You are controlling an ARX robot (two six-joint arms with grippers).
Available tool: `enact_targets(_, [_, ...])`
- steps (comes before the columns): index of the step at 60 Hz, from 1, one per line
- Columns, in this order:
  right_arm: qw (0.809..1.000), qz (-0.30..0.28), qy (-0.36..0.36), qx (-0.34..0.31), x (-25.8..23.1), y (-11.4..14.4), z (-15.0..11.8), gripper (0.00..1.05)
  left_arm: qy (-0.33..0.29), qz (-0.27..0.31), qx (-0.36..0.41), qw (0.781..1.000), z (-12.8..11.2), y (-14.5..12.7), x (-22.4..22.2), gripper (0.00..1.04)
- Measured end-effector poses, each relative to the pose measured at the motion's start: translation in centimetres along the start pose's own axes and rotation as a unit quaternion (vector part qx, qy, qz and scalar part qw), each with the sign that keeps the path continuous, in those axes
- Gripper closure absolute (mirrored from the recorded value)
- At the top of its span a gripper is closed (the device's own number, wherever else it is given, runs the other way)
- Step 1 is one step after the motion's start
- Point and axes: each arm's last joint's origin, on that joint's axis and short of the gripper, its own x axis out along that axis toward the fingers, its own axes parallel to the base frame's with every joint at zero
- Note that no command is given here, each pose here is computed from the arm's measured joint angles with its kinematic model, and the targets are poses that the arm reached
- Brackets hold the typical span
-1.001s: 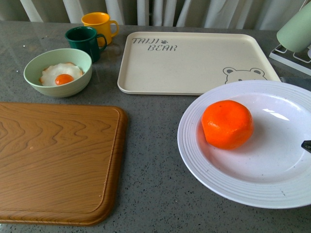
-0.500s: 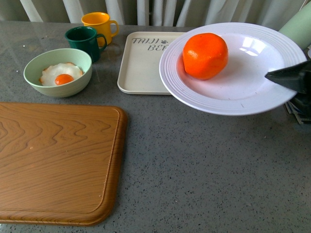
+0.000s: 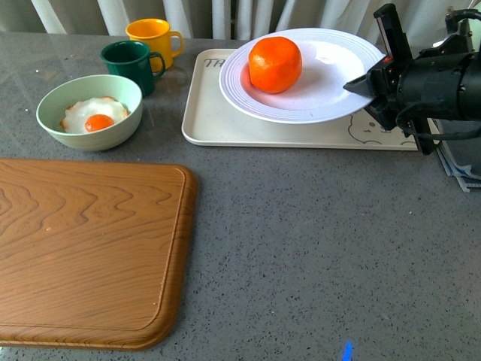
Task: Place orange and plate with both arms
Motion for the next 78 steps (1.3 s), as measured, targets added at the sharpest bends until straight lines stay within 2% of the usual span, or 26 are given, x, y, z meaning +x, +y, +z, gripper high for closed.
enact_targets(21, [1.000,-0.025,0.007,0.012,5.8,-0.1,1.7,1.01,0.000,0.000,0.000,1.000,0.0,0.0,0.0,0.09])
enact_targets(41, [0.999,-0.041,0.009,0.013,6.8,0.0,2.2,1.00,0.000,0.000,0.000,1.000,0.0,0.0,0.0,0.09])
enact_targets(63, [0.998,-0.062,0.004,-0.002,6.4,-1.0,2.1,0.48,0.000,0.000,0.000,1.000,0.0,0.0,0.0,0.09])
enact_targets(78, [0.998,-0.052,0.005,-0.016,4.7,-1.1,2.4,0.12,0.000,0.000,0.000,1.000,0.0,0.0,0.0,0.09])
